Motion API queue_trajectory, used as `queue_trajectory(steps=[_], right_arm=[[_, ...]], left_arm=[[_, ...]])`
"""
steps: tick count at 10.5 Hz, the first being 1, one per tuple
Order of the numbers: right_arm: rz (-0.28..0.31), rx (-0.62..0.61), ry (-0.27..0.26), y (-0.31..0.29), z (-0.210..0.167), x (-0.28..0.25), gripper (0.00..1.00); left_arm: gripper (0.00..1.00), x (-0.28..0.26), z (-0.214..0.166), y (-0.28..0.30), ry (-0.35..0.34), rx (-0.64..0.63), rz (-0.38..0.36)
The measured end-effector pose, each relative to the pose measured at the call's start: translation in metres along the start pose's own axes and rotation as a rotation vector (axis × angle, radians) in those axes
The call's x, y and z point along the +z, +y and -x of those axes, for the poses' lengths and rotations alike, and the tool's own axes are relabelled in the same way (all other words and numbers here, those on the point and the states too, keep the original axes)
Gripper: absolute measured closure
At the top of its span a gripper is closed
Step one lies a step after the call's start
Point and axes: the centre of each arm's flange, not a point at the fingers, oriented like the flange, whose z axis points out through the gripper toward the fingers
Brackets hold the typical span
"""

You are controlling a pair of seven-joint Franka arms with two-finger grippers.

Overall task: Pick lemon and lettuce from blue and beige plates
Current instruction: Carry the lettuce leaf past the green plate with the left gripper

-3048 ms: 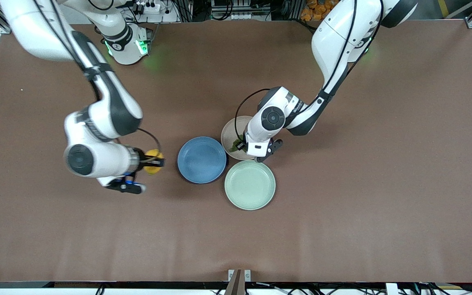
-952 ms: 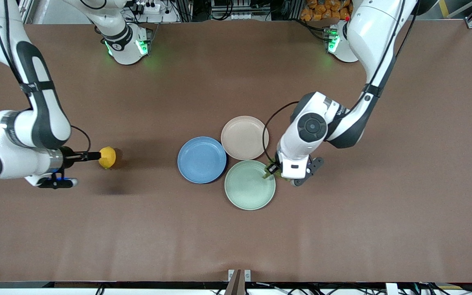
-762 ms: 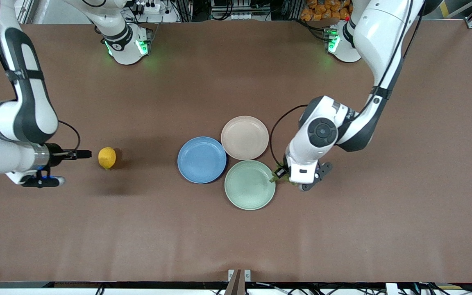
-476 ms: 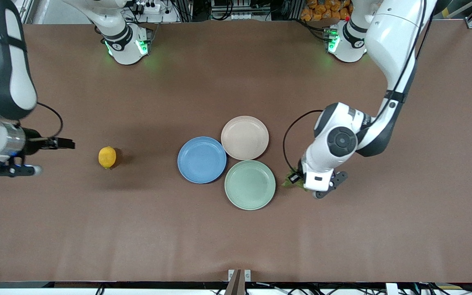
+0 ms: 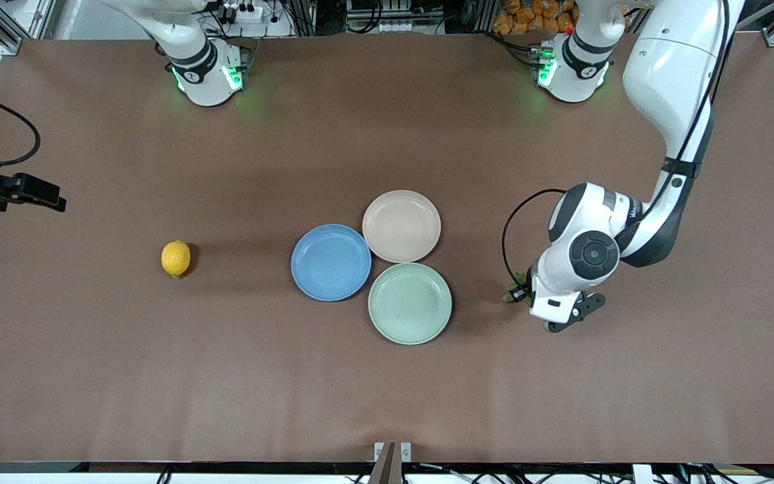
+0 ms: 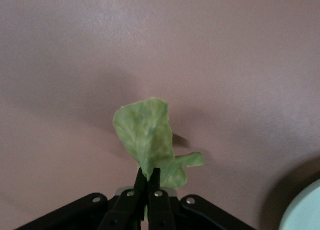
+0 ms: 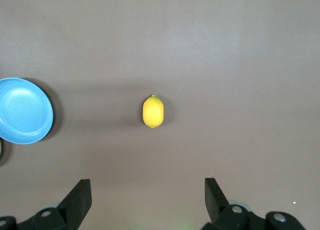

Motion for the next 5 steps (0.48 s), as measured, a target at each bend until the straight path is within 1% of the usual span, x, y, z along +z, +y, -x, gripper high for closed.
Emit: queue_trajectory(steps=[2,5], right_arm=[[0.011,-0.011,0.002,-0.016,0.002,-0.005,0.00],[0.016,-0.010,0.008,-0.018,0.008,-0.013,0.00]], left_arm=[[0.96,0.014,0.002,-0.002,-0.019,0.001,-0.018],[0.96,0.025,0.004,-0.002,-0.035,0.004,-0.032]])
